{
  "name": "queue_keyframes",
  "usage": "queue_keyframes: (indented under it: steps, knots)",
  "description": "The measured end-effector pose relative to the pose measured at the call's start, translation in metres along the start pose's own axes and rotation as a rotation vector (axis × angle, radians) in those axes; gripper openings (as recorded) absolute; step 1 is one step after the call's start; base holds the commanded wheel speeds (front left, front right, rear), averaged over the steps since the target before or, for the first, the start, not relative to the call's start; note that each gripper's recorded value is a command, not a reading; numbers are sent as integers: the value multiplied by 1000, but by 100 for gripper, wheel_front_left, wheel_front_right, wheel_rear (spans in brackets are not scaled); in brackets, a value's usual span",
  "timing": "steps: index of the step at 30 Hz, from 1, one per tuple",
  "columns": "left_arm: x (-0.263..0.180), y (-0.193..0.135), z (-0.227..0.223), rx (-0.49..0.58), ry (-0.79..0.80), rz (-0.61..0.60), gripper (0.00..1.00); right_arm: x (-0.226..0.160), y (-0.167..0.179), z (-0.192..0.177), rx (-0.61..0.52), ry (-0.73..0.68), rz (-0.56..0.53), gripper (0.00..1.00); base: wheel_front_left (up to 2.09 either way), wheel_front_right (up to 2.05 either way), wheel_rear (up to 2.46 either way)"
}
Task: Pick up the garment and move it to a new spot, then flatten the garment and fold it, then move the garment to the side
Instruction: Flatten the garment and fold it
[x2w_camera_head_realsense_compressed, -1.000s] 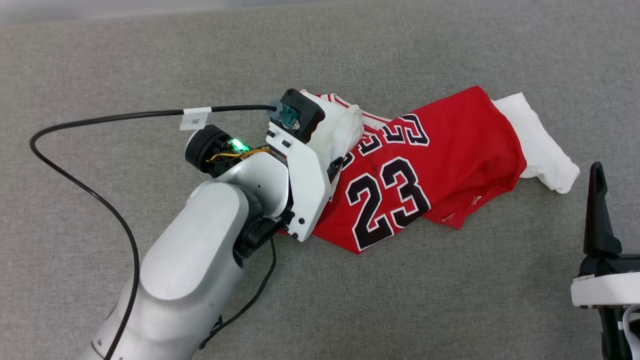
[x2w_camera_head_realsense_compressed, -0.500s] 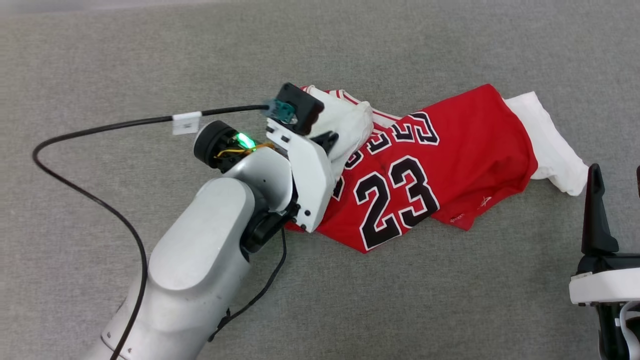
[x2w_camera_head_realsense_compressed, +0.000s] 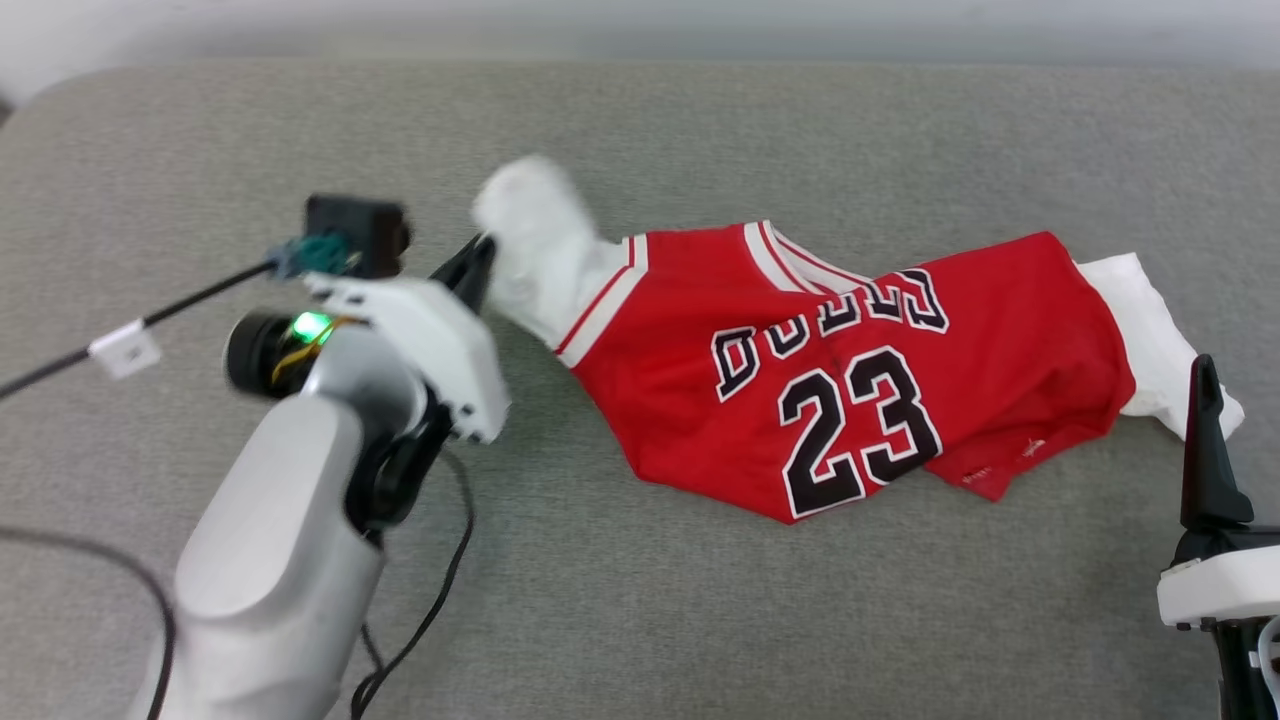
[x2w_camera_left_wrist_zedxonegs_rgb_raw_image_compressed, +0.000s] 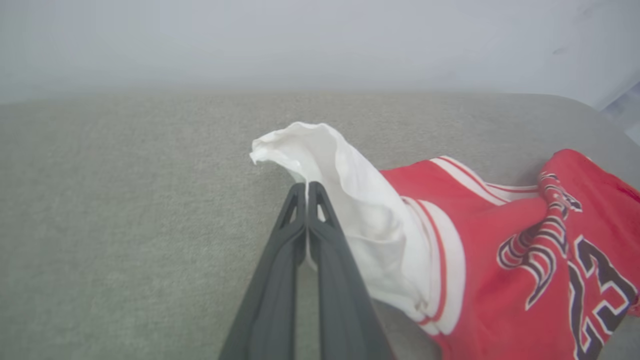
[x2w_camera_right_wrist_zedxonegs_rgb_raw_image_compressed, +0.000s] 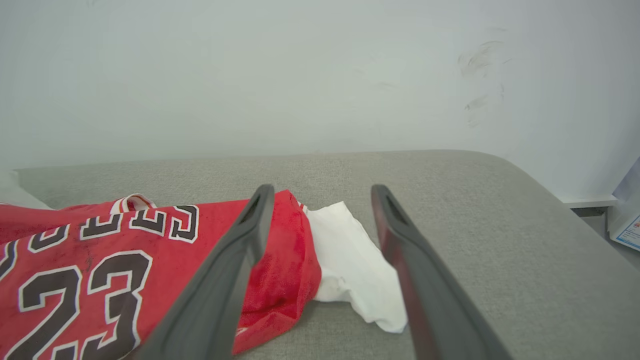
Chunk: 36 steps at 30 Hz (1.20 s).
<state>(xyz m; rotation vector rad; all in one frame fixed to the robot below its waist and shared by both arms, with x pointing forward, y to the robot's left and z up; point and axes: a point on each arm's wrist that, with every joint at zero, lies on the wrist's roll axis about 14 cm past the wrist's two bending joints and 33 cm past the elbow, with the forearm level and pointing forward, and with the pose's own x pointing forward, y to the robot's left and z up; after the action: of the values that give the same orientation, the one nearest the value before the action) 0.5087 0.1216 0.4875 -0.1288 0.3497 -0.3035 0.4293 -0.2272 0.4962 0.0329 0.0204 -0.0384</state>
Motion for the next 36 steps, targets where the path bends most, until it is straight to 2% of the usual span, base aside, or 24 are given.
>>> queue_keyframes:
  steps: [4,9,10,11,12,17,24,28,32,36]
  knots:
    - [-31,45,-41,-69,71,142,0,4,12,1,7,3,33,100,0,0,0]
    - [-70,72,-110,-139,192,269,0,6,23,-2,13,18,65,100,0,0,0]
    - [-77,76,-120,-145,207,290,12,6,24,-3,14,24,68,100,0,0,0]
    - [-82,79,-126,-148,214,304,91,6,25,-4,14,27,71,100,0,0,0]
    - [-86,79,-130,-148,211,312,100,5,26,-4,14,29,74,100,0,0,0]
    - [-95,78,-119,-133,97,317,100,3,32,0,16,27,90,100,0,0,0]
    - [-107,61,-32,67,-284,238,100,-4,42,18,21,-14,123,100,0,0,0]
    - [-123,39,-4,90,-411,193,100,-11,54,21,3,0,171,100,0,0,0]
    - [-145,27,22,155,-518,199,100,-13,72,12,-31,103,258,100,0,0,0]
    - [-158,17,18,178,-531,200,100,-21,94,-19,-154,335,396,100,0,0,0]
